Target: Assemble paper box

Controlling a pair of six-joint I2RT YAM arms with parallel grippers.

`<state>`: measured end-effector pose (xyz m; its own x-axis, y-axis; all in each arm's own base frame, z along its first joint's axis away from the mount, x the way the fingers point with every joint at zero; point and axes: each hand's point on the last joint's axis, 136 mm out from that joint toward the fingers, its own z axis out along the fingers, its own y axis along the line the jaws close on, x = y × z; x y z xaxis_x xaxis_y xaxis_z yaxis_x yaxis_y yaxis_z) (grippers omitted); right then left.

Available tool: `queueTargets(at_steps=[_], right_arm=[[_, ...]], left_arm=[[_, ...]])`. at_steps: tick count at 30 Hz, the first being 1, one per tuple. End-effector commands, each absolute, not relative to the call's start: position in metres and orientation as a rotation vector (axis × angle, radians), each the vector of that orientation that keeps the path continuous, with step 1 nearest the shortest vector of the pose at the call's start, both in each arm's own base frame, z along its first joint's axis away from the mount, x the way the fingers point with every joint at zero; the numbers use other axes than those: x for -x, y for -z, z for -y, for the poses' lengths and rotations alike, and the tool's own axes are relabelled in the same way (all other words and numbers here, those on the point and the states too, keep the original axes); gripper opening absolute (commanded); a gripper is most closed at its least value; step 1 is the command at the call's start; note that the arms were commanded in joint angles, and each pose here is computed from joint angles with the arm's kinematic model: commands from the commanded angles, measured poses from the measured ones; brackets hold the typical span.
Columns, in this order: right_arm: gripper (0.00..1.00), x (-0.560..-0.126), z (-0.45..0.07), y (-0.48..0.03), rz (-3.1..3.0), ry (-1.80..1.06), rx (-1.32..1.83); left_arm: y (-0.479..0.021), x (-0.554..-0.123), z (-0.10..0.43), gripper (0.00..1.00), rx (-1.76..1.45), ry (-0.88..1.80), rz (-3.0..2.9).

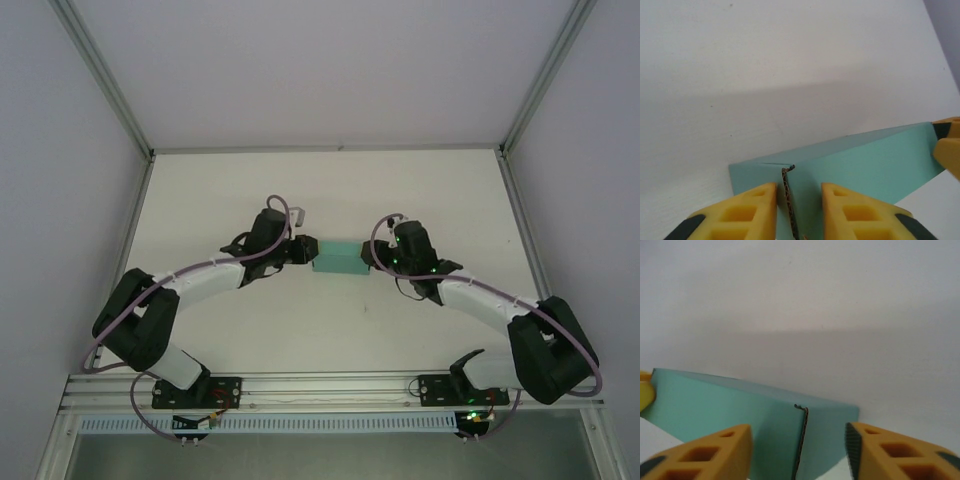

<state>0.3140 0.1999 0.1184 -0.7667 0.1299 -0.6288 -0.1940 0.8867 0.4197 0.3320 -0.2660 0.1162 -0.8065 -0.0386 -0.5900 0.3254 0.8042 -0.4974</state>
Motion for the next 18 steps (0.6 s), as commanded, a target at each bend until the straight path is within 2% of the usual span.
queueTargets(at_steps=[1, 4, 5, 6, 8, 9, 10, 14, 18], right_arm=[[0.59, -0.31, -0.193, -0.13, -2.415, -0.502, 0.15], [0.64, -0.316, -0.197, -0.138, -2.415, -0.492, 0.195], [0.66, -0.317, -0.199, -0.141, -2.412, -0.495, 0.218], [0.7, -0.318, -0.202, -0.145, -2.402, -0.498, 0.246], [0.86, -0.319, -0.208, -0.153, -2.375, -0.508, 0.344], [0.96, -0.318, -0.213, -0.157, -2.352, -0.512, 0.424], [1.0, -0.316, -0.217, -0.161, -2.324, -0.514, 0.512], [1.0, -0.318, -0.226, -0.171, -2.194, -0.438, 0.821], [1.0, -0.33, -0.229, -0.178, -2.15, -0.355, 0.921]], left_arm=[[-0.074, -0.302, 0.238, 0.48, -0.235, 0.602, -2.628], [-0.101, -0.312, 0.243, 0.6, -0.257, 0.611, -2.56], [-0.11, -0.314, 0.245, 0.69, -0.267, 0.625, -2.54], [-0.119, -0.316, 0.246, 0.83, -0.275, 0.631, -2.52], [-0.134, -0.321, 0.247, 1.0, -0.269, 0.626, -2.487], [-0.138, -0.321, 0.244, 1.0, -0.268, 0.604, -2.491], [-0.143, -0.323, 0.242, 1.0, -0.263, 0.592, -2.48], [-0.155, -0.326, 0.233, 1.0, -0.25, 0.531, -2.446], [-0.154, -0.325, 0.226, 1.0, -0.227, 0.506, -2.437]])
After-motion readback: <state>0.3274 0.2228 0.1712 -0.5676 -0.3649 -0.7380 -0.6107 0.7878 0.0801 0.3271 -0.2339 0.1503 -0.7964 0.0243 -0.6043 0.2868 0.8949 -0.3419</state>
